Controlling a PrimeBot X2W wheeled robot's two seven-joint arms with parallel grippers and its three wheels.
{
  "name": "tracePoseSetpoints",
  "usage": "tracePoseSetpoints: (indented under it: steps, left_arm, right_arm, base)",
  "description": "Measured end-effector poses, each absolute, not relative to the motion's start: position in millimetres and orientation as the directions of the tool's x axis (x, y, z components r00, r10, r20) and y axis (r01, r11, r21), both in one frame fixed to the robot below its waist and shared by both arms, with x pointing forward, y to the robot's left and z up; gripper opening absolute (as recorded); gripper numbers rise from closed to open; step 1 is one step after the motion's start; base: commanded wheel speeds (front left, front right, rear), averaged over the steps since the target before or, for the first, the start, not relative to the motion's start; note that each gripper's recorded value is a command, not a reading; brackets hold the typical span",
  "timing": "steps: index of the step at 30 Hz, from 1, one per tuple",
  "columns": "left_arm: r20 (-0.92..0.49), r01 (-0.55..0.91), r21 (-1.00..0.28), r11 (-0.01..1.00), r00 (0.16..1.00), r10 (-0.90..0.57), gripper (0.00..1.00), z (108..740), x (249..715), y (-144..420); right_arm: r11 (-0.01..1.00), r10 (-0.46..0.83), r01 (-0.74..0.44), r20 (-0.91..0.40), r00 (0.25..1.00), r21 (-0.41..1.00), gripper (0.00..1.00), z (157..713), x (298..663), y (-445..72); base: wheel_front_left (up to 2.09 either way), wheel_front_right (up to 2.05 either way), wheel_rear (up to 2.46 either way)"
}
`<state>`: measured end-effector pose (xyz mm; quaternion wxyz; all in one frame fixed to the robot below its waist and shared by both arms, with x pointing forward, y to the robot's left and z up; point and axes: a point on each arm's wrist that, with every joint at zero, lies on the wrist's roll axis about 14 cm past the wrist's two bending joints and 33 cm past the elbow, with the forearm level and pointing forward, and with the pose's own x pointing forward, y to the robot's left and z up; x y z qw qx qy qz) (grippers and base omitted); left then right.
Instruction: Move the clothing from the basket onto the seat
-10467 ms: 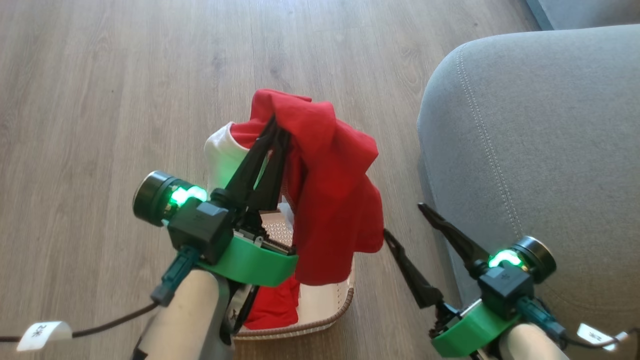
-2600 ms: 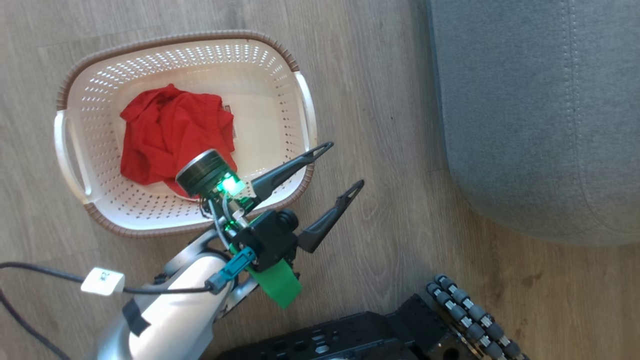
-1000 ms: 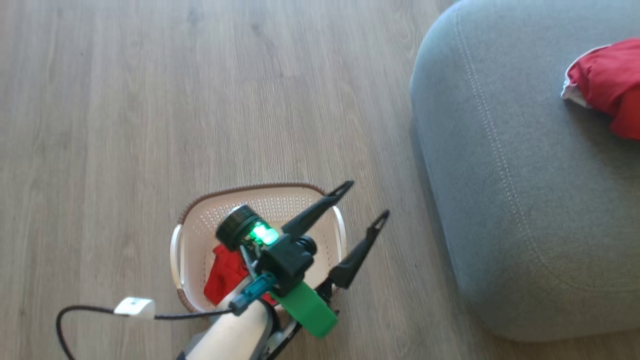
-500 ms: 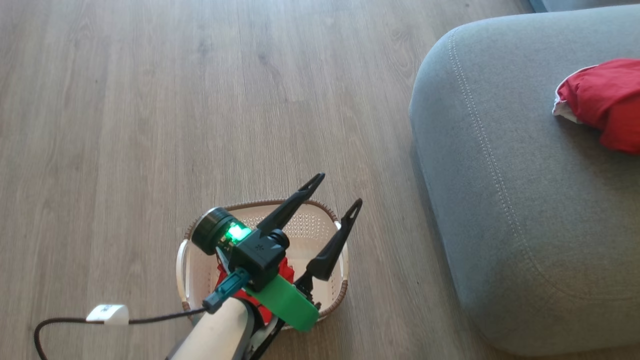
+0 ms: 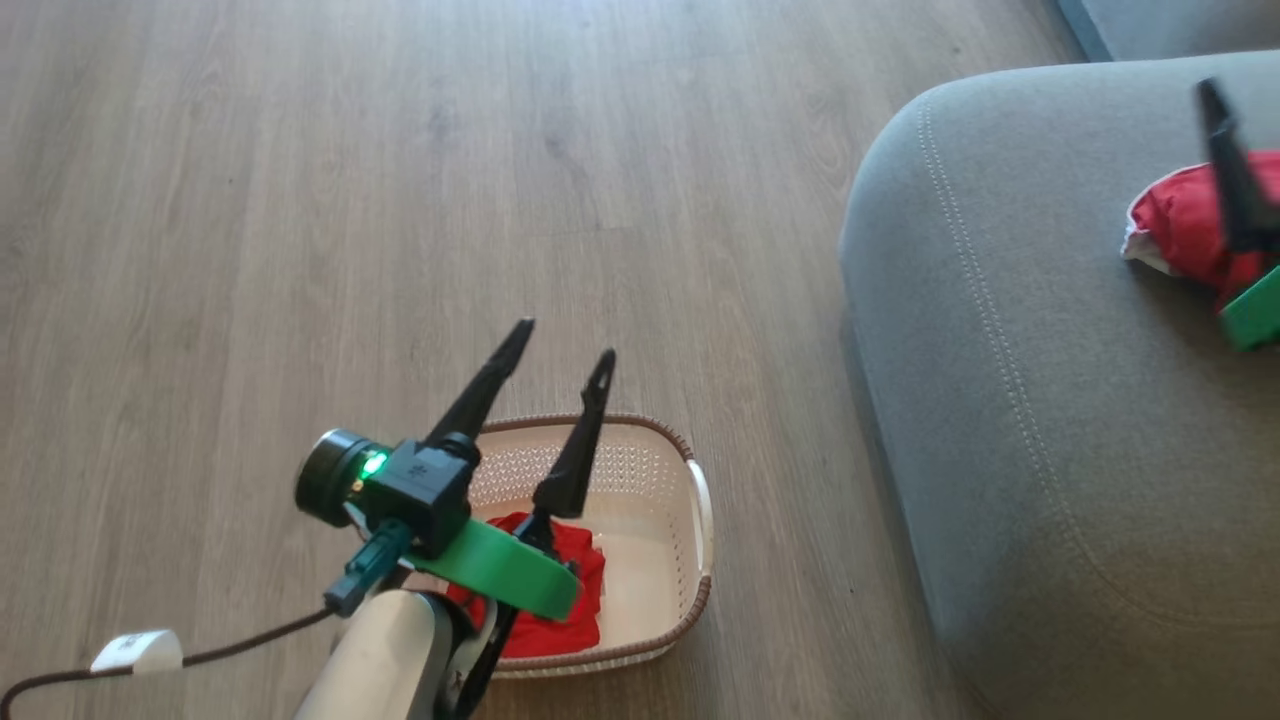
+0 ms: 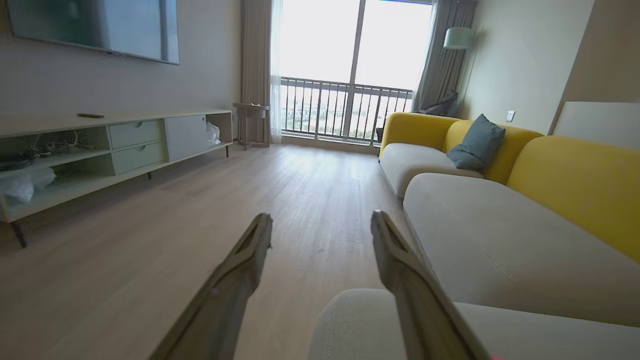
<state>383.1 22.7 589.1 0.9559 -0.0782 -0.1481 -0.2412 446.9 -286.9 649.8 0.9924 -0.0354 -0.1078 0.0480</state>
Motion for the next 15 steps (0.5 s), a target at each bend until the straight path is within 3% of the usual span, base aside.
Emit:
tracePoseSetpoints:
  steps: [6, 15]
  left_arm:
    - [0.316, 0.373, -0.070, 0.925, 0.888, -0.334, 1.00, 588.2, 390.5, 48.6]
    - [0.276, 0.205, -0.061, 0.977, 0.944, -0.181, 1.00, 574.8, 389.1, 88.0]
  right_arm:
    - [0.972, 0.235, -0.223, 0.290, 0.928, -0.072, 1.00, 637.0, 436.7, -233.7]
    - [0.962, 0.225, -0.264, 0.345, 0.911, 0.069, 1.00, 613.2, 410.8, -186.8]
  base:
    - [0.00, 0.00, 0.00]
    - [0.00, 0.00, 0.00]
